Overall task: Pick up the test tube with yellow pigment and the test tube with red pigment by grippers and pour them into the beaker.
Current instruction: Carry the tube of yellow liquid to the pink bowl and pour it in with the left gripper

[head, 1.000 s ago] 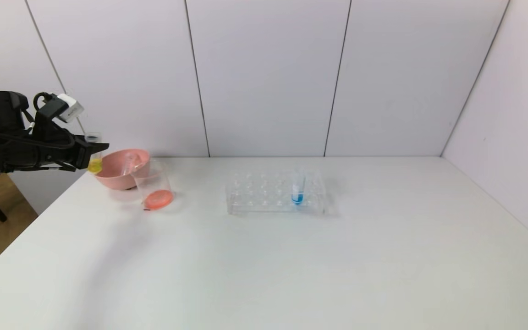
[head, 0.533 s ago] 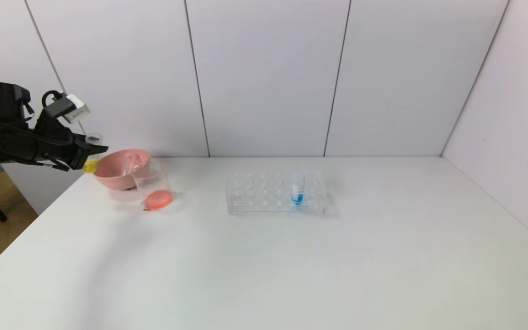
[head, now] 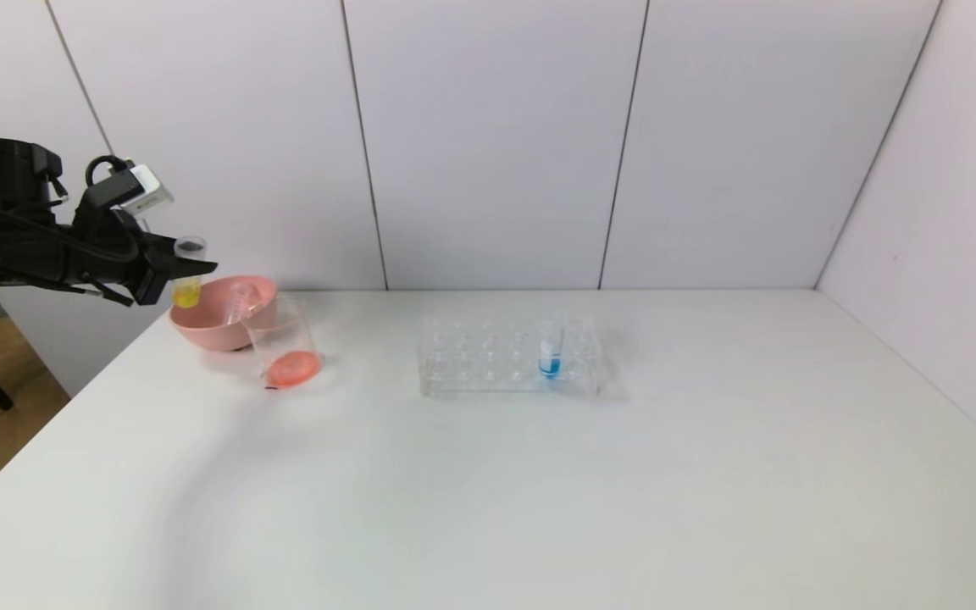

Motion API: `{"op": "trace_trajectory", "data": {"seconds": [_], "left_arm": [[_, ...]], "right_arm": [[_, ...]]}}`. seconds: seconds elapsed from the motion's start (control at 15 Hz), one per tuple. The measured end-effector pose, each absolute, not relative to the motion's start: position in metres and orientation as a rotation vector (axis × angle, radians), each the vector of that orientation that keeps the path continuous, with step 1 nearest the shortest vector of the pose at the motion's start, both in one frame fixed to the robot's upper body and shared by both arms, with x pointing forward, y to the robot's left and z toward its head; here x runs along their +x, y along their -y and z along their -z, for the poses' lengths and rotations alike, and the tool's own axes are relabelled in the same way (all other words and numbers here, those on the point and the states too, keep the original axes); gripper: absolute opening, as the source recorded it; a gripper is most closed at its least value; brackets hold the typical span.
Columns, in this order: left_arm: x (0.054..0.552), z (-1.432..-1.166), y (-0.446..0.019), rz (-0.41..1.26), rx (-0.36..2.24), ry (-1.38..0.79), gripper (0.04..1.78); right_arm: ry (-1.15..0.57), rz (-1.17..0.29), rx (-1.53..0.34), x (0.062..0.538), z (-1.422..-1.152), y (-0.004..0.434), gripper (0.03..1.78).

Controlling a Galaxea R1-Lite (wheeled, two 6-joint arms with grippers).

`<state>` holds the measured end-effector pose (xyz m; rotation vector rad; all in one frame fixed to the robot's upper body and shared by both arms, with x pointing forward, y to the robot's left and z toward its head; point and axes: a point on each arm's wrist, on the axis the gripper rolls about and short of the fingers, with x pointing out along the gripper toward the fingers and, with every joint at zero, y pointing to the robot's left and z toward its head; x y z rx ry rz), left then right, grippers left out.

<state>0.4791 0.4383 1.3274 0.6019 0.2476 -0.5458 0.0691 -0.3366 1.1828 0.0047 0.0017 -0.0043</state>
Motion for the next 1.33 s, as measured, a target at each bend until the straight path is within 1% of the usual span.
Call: {"op": "trace_trajectory", "data": {"seconds": [0.4, 0.73, 1.33], "left_arm": [[0.4765, -1.3312, -0.4342, 0.658, 0.646, -0.336, 0.45], [0.4751, -1.3287, -0.4295, 0.681, 0.661, -0.353, 0.45], [0.4761, -1.3326, -0.43, 0.69, 0.719, -0.322, 0.45]], "right_arm": [[-0.002, 0.005, 0.005, 0.0691, -1.1828, 0.3366, 1.7], [-0.001, 0.004, 0.005, 0.0691, -1.1829, 0.3366, 1.7], [-0.002, 0.005, 0.005, 0.0691, -1.1828, 0.3366, 1.7]]}}
